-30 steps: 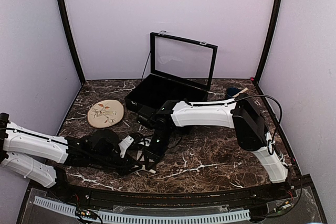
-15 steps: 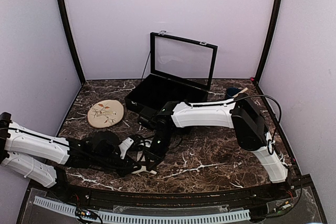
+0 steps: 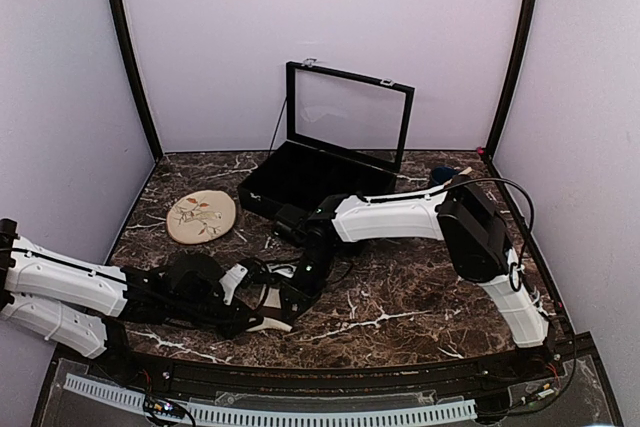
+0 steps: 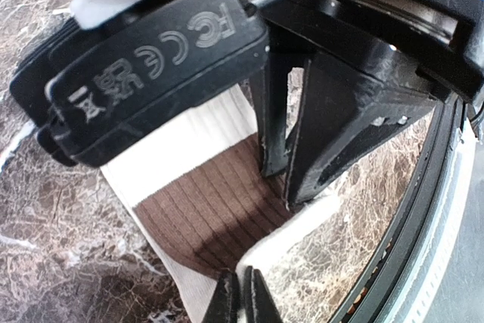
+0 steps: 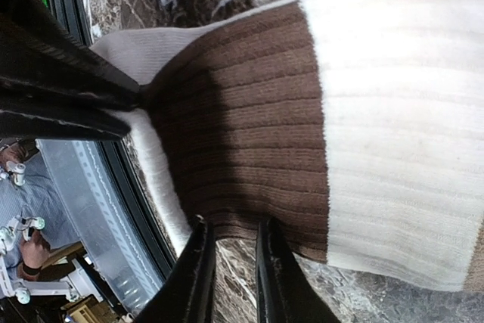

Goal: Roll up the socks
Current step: Roll the sock at the center of the board.

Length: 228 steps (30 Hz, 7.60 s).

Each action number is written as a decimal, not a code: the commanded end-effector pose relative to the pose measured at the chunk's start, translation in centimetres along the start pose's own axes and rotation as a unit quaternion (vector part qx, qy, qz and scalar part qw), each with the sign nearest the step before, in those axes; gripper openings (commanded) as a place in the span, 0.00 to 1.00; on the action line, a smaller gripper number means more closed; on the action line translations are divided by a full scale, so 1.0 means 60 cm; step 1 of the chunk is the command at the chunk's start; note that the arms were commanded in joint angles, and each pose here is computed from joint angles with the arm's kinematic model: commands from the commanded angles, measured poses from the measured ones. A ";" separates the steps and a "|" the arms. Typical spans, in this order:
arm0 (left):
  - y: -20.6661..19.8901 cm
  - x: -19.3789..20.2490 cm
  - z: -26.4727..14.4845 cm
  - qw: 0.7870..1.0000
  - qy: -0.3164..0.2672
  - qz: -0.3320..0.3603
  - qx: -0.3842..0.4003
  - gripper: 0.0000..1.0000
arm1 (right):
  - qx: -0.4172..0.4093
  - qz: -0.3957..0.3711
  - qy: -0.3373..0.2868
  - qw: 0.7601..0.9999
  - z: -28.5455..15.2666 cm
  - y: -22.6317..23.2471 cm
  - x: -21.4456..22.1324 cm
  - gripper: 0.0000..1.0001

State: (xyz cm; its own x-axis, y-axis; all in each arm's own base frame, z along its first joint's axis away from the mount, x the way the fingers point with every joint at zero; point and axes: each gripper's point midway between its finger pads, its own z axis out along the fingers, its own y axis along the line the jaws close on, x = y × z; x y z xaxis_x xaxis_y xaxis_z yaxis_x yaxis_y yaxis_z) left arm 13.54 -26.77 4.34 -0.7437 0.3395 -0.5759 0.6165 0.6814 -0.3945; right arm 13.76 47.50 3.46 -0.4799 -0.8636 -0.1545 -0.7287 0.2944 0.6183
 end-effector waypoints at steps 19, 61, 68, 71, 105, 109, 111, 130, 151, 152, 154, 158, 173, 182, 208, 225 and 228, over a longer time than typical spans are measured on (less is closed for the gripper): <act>0.011 0.015 0.014 0.999 0.029 -0.033 -0.019 0.00 | 0.022 0.010 -0.119 0.993 -0.079 -0.011 -0.029 0.28; 0.035 0.033 0.041 0.985 0.148 -0.090 0.016 0.00 | 0.383 -0.271 -0.179 0.865 -0.056 0.069 -0.022 0.34; 0.042 0.042 0.047 0.981 0.164 -0.104 0.017 0.00 | 0.364 -0.295 -0.165 0.868 -0.026 0.082 -0.024 0.33; 0.040 0.045 0.051 0.979 0.173 -0.109 0.023 0.00 | 0.356 -0.304 -0.154 0.870 -0.012 0.084 -0.022 0.33; 0.055 0.055 0.060 0.967 0.207 -0.144 0.020 0.00 | 0.335 -0.290 -0.100 0.891 0.037 0.011 0.018 0.30; 0.056 0.054 0.060 0.967 0.208 -0.148 0.018 0.00 | 0.336 -0.283 -0.098 0.893 0.035 -0.003 0.024 0.30; 0.056 0.055 0.060 0.966 0.209 -0.150 0.018 0.00 | 0.338 -0.279 -0.099 0.893 0.032 -0.008 0.025 0.30; 0.057 0.063 0.061 0.962 0.222 -0.159 0.017 0.00 | 0.357 -0.250 -0.098 0.895 0.009 -0.058 0.050 0.28; 0.072 0.057 0.054 0.963 0.205 -0.176 -0.007 0.25 | 0.262 -0.195 -0.086 0.941 0.031 -0.045 0.083 0.00; 0.073 0.054 0.052 0.964 0.199 -0.177 -0.010 0.29 | 0.250 -0.188 -0.089 0.945 0.030 -0.042 0.082 0.00; 0.077 0.049 0.048 0.966 0.187 -0.180 -0.017 0.37 | 0.227 -0.173 -0.092 0.954 0.028 -0.039 0.082 0.00; 0.079 0.038 0.042 0.969 0.163 -0.186 -0.023 0.46 | 0.185 -0.150 -0.090 0.967 0.027 -0.032 0.082 0.00; 0.090 -0.008 0.007 0.980 0.046 -0.190 -0.036 0.49 | 0.100 -0.084 -0.066 0.989 0.029 -0.030 0.082 0.00; 0.063 -0.052 -0.026 0.993 -0.033 -0.113 -0.030 0.50 | 0.068 -0.054 -0.052 0.995 0.024 -0.031 0.080 0.00; -0.060 -0.052 -0.010 0.963 -0.054 0.234 -0.119 0.49 | 0.026 -0.011 -0.023 0.999 0.009 -0.043 0.068 0.00; -0.073 -0.038 0.035 0.925 -0.004 0.357 -0.130 0.51 | 0.010 -0.006 -0.013 1.000 0.010 -0.038 0.069 0.00; -0.068 -0.035 0.041 0.920 0.004 0.367 -0.137 0.51 | 0.007 -0.005 -0.012 1.000 0.009 -0.037 0.069 0.00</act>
State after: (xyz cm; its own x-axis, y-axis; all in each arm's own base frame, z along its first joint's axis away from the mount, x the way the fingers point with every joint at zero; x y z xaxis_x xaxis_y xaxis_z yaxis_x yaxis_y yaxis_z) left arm 12.98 -31.27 5.06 -0.2081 0.7555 -0.6213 0.8616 0.4422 0.2491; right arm 13.36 44.53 2.41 -0.4771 -0.8435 -0.2466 -0.7581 0.2532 0.6010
